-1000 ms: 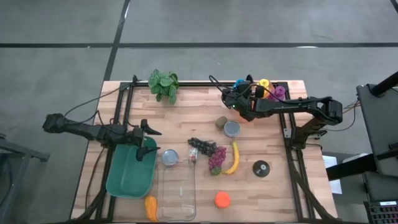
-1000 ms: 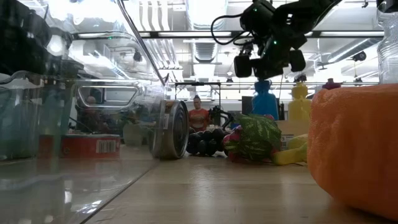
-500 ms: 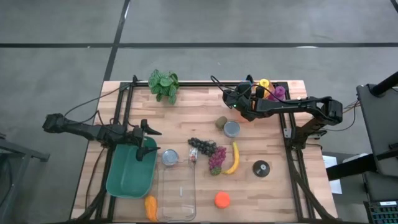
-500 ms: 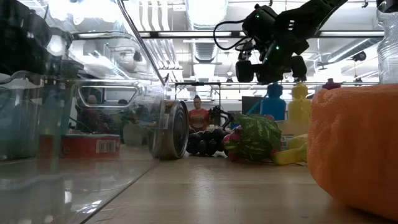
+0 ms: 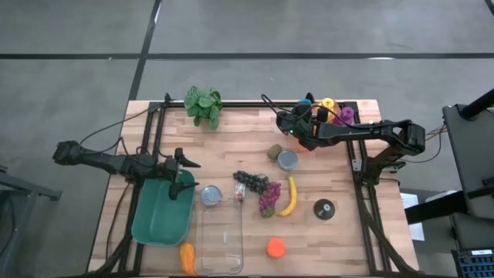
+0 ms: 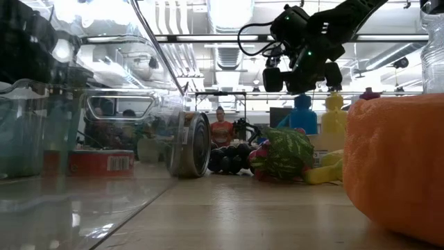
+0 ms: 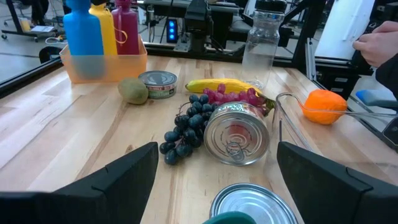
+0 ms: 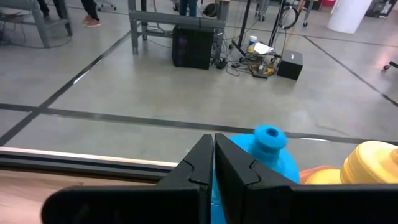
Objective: Pick & Place Food Item
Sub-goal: Put the transparent tumbler into the orange bin
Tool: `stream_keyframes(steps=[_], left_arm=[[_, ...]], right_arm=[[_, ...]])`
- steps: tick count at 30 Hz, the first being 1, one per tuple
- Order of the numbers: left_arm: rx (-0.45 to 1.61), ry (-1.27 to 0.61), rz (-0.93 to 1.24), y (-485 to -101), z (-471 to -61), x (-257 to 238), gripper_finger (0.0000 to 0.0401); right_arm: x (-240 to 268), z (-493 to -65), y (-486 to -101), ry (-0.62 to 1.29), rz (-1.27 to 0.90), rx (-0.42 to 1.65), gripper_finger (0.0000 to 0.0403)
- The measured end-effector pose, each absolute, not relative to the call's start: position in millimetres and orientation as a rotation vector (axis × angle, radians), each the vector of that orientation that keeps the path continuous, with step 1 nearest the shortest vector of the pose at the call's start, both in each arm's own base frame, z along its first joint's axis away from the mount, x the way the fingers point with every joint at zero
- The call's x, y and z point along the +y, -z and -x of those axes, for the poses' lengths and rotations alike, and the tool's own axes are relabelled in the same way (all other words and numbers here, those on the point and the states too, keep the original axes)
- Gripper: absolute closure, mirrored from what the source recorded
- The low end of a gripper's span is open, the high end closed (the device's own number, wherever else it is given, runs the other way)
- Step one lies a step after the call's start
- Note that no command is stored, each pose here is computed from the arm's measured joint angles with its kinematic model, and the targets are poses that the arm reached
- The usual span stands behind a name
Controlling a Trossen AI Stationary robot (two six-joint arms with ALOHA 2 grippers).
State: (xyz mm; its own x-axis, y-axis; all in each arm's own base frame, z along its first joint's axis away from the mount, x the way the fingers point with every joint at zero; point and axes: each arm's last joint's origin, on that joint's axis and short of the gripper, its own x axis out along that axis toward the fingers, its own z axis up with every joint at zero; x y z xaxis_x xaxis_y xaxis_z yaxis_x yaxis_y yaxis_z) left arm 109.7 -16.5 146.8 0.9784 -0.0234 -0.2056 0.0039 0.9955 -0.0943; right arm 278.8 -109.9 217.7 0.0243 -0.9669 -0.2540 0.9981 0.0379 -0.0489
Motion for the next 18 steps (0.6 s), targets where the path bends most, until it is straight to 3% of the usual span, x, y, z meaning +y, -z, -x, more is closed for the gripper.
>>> stream_keyframes(steps=[18], left_arm=[[0.207,0.014,0.094,-147.0,-109.7,-16.5,0.0065]], right_arm=[[-109.2,-281.6,-223.9,1.517,-0.136,0.252,0.0391]])
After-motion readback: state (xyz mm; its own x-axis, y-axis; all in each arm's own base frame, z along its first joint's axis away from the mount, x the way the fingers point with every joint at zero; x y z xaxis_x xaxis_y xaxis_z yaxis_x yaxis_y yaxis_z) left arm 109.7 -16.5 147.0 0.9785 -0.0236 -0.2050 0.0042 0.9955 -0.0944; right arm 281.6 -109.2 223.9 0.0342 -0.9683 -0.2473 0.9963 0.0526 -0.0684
